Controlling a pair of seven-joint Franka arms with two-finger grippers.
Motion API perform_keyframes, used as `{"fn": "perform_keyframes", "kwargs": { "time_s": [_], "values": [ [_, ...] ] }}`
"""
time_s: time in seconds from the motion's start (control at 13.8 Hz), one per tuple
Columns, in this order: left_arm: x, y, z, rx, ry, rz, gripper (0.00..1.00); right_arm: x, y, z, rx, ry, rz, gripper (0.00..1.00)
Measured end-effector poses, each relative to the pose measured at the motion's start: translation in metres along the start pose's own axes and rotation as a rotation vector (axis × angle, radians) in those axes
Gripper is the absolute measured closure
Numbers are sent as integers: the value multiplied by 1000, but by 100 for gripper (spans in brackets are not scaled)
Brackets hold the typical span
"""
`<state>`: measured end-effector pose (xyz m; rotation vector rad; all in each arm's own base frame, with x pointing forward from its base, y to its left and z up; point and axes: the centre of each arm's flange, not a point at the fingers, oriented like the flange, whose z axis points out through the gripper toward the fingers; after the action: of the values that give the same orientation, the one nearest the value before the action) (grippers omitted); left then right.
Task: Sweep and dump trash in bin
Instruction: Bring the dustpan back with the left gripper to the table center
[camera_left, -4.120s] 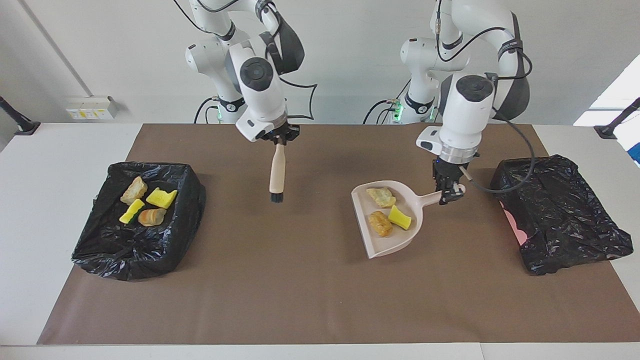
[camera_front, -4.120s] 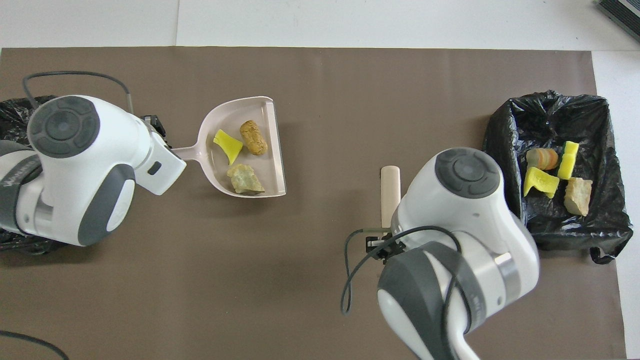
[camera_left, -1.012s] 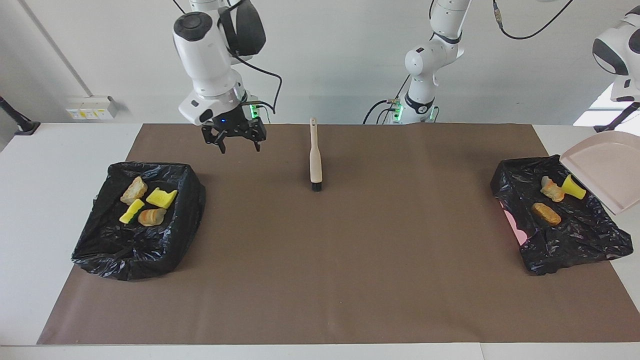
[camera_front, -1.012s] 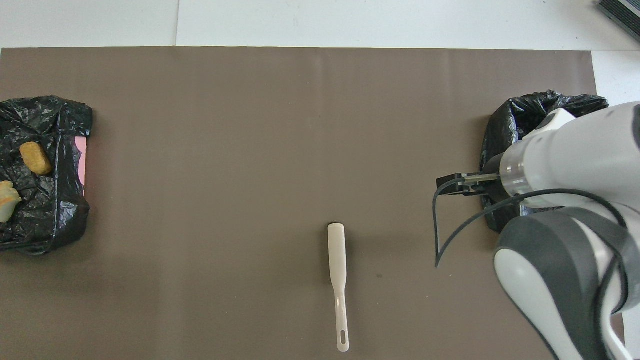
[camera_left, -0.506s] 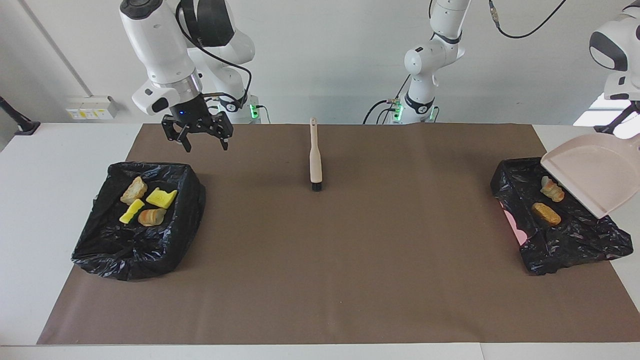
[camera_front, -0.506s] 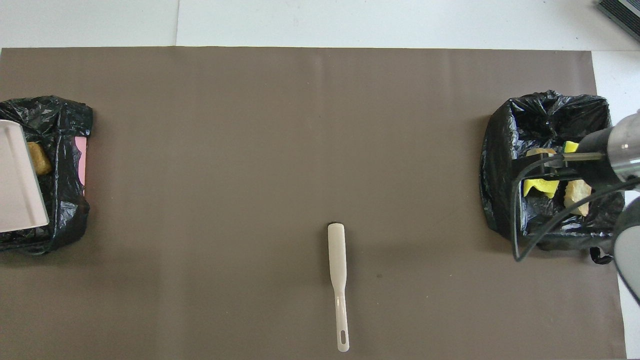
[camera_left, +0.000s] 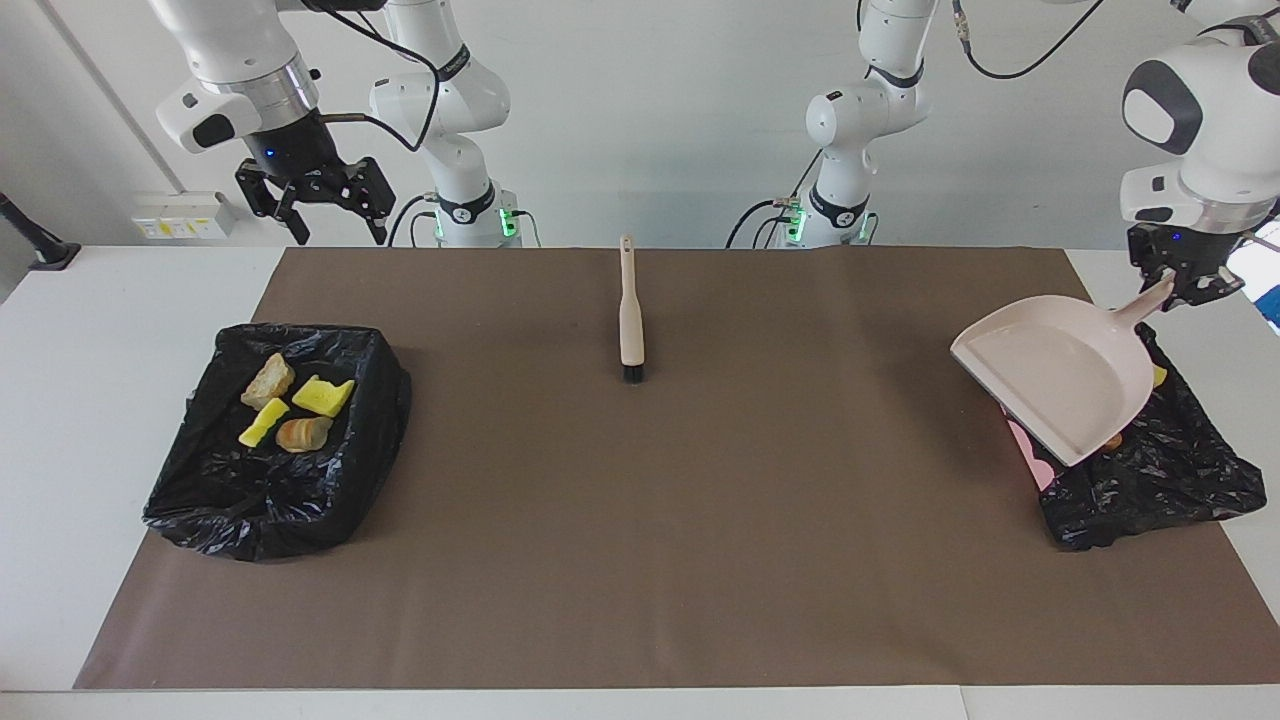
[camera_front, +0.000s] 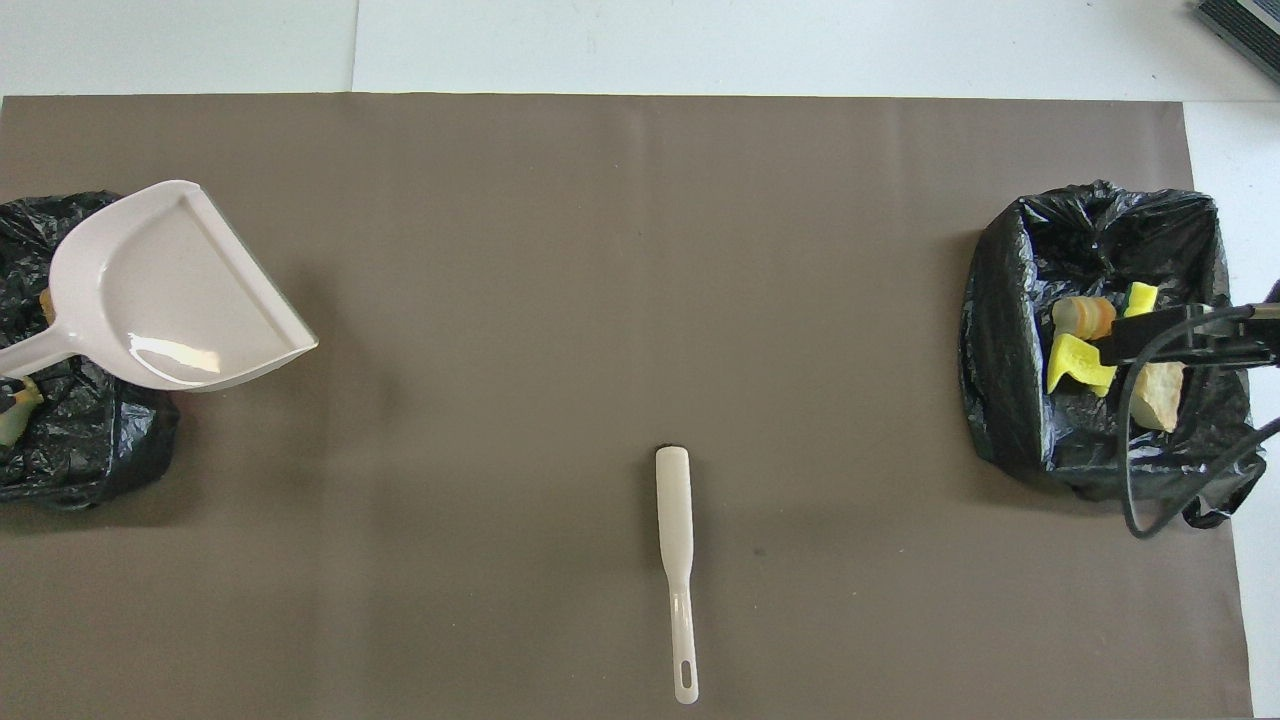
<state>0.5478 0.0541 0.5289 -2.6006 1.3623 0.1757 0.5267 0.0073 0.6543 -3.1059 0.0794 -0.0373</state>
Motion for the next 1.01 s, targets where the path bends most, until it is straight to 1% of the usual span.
{"fn": "perform_keyframes", "kwargs": {
  "time_s": [0.22,0.36,0.51,0.72,0.94,1.01],
  "values": [
    [81,57,-3,-40,37,-212,69,0,0,0,-1,-1,-4,0],
    [127,91,-6,-63,64,-331,69,-2,3,-3,-14,-10,-65,0],
    [168,121,-10,-65,108,-442,69,-4,5,-9,-15,-8,-100,0],
    [231,170,-15,-84,166,-578,69,-5,5,-11,-15,-4,-107,0],
    [305,223,-12,-115,205,-703,69,-5,6,-11,-15,-4,-104,0],
    [325,238,-7,-125,216,-722,69,-5,7,-11,-15,-3,-102,0]
  ]
}}
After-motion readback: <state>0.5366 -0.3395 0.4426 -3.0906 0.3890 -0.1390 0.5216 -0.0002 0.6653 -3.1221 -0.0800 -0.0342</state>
